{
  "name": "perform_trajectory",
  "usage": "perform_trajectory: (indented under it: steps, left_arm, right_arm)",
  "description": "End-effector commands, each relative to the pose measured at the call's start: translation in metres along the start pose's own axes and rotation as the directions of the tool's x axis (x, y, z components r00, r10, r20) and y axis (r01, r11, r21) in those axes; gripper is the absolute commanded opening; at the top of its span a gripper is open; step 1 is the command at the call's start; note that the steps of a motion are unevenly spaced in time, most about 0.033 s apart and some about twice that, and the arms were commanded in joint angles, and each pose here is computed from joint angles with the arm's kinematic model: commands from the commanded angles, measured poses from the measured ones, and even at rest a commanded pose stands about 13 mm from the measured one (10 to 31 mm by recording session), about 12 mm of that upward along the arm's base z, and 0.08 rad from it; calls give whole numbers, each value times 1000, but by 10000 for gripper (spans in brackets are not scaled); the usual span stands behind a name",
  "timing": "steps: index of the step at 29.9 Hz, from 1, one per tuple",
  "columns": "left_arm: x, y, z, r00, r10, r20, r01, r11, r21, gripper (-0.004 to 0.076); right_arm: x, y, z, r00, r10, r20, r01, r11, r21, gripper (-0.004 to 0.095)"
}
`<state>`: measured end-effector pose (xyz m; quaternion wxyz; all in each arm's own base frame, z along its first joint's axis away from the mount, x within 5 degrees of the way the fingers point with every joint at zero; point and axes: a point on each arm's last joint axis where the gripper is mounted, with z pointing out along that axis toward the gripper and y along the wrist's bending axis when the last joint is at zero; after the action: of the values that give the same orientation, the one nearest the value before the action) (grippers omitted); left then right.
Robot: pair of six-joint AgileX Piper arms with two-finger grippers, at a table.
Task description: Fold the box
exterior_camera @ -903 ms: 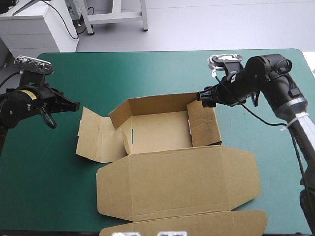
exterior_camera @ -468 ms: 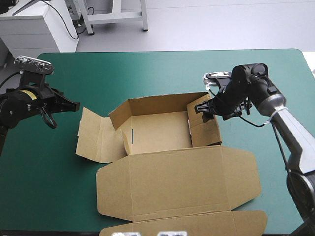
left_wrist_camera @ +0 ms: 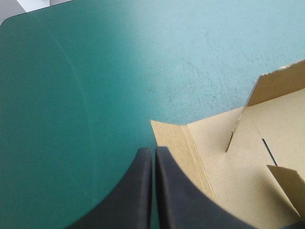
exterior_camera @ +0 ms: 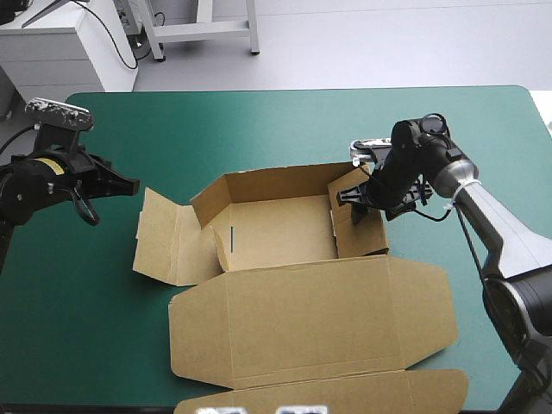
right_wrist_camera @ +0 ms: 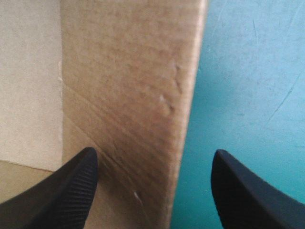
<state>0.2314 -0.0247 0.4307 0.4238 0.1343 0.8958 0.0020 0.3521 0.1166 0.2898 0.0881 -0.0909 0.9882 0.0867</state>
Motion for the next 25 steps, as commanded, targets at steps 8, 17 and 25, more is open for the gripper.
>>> perform_trajectory:
  steps: [8,17,25]
  left_arm:
    - [-11,1,-16,994,-12,108,13,1000,-15,8]
    - [-11,1,-16,994,-14,109,16,1000,-11,8]
    - [-11,1,-16,994,-14,109,16,1000,-11,8]
  right_arm:
    - [-1,2,-10,1000,-12,23,12,1000,-7,587]
    - [-4,1,8,1000,-5,-29,4,1000,-6,334]
    - [-5,4,2,1000,0,-12,-1,1000,-31,47]
